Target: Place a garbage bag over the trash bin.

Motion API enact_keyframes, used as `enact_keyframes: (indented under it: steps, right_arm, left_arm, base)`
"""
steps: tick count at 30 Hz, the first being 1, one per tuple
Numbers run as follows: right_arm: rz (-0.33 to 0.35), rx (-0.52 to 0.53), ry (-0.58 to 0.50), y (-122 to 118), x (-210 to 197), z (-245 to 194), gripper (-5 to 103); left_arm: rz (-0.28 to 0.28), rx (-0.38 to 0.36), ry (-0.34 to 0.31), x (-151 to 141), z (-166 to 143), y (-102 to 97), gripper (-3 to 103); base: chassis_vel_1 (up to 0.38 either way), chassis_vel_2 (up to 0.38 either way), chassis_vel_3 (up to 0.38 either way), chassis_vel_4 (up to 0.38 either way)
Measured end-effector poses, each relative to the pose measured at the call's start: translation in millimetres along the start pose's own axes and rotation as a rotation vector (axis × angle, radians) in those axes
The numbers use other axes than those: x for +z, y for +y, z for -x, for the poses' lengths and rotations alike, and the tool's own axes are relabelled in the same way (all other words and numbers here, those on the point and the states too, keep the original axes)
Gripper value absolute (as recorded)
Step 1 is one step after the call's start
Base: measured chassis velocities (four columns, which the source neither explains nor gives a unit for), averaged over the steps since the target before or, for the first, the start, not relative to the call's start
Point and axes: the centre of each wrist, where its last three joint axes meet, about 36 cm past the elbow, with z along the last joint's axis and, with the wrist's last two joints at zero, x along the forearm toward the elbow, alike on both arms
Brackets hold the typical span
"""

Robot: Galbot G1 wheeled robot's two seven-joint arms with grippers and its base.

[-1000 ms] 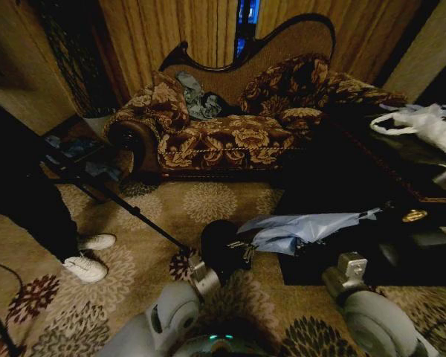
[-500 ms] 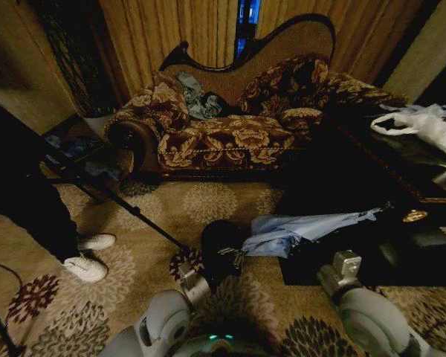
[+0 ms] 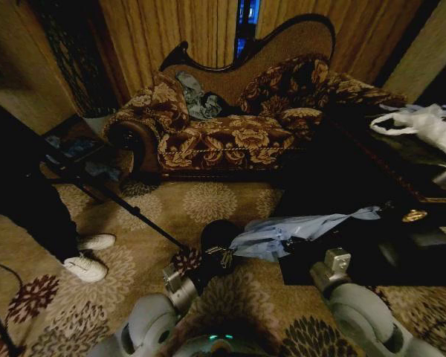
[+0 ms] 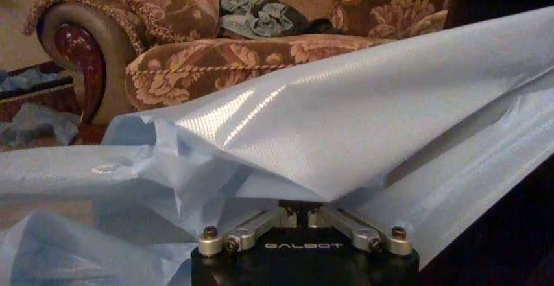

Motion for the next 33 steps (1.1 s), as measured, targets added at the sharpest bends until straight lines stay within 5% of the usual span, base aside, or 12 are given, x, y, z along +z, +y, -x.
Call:
enact_keyframes:
  steps: [19,29,33]
  right_arm:
    - [0.023,-0.038,0.003,11,5,10,0]
    - [0.024,-0.042,-0.001,9,7,8,0]
    - [0.014,-0.028,-0.019,-2,4,4,0]
  left_arm:
    - [0.02,-0.089,-0.059,-30,-17,23.9,0]
    - [0.029,-0.144,-0.058,-16,-17,69.9,0]
    - [0.028,-0.134,-0.066,-19,-13,72.9,0]
  base:
    - [0.0,0.0,0.0,0.0]
    - [0.0,0.0,0.0,0.0]
    - [0.0,0.0,0.0,0.0]
